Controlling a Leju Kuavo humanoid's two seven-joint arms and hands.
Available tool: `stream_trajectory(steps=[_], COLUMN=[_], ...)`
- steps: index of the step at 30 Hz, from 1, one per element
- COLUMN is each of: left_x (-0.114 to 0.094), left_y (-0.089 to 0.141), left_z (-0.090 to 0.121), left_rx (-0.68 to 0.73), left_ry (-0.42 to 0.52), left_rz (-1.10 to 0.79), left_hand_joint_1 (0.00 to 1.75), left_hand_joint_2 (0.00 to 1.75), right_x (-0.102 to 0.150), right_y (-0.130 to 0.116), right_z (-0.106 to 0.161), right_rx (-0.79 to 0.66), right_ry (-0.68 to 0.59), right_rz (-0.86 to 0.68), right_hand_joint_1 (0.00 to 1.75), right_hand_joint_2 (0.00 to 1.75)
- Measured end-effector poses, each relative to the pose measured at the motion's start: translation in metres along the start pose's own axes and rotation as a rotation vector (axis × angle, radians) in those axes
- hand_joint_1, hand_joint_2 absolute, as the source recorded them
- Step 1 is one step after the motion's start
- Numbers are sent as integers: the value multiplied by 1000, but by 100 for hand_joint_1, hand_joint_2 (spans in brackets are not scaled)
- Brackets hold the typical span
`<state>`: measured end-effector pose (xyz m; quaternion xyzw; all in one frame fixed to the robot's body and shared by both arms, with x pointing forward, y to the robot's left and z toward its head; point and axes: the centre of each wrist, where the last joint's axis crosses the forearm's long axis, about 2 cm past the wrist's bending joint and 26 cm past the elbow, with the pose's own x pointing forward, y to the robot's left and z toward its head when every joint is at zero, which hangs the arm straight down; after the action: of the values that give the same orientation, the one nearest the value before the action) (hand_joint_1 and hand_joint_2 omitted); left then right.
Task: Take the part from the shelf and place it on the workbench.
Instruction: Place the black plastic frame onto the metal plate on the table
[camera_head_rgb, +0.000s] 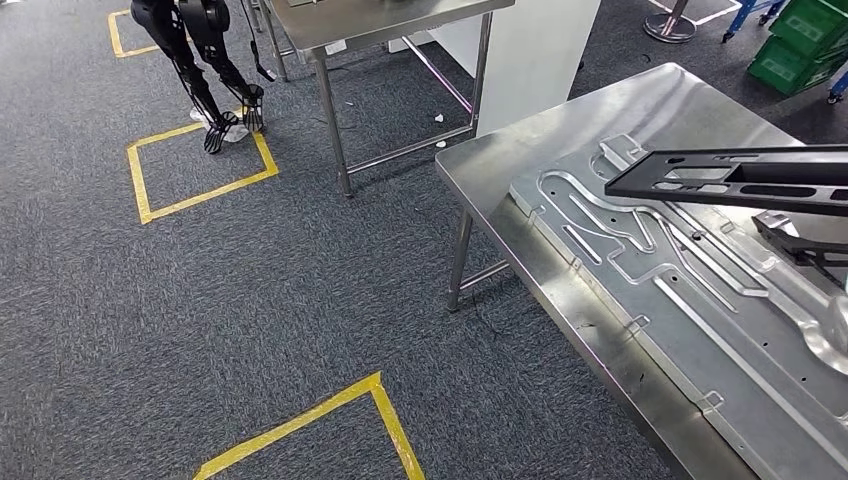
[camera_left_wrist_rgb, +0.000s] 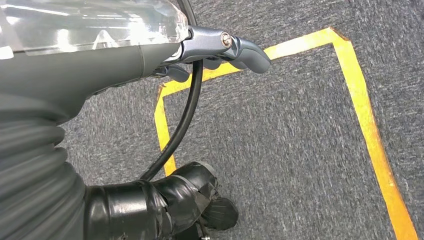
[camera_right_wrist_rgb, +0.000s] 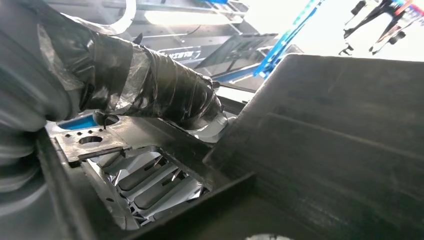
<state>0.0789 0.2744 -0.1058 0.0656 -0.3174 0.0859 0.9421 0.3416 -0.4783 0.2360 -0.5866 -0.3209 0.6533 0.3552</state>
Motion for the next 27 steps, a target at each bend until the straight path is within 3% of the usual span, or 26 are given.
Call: stream_trajectory(steps=[9,27], left_x=[0,1], left_y=[0,0], left_z=[0,0], left_rx=[16,14], left_ry=[-2,-9], left_rz=[-6,-5], left_hand_joint_1=[0,0], left_hand_joint_2=[175,175], right_x=[31,41], right_y=[25,27], right_z=[11,11], right_rx=[27,25], right_ry=[-25,-39], right_rz=[-76,-119], right_hand_joint_1=[175,175], right_hand_joint_2=[175,175])
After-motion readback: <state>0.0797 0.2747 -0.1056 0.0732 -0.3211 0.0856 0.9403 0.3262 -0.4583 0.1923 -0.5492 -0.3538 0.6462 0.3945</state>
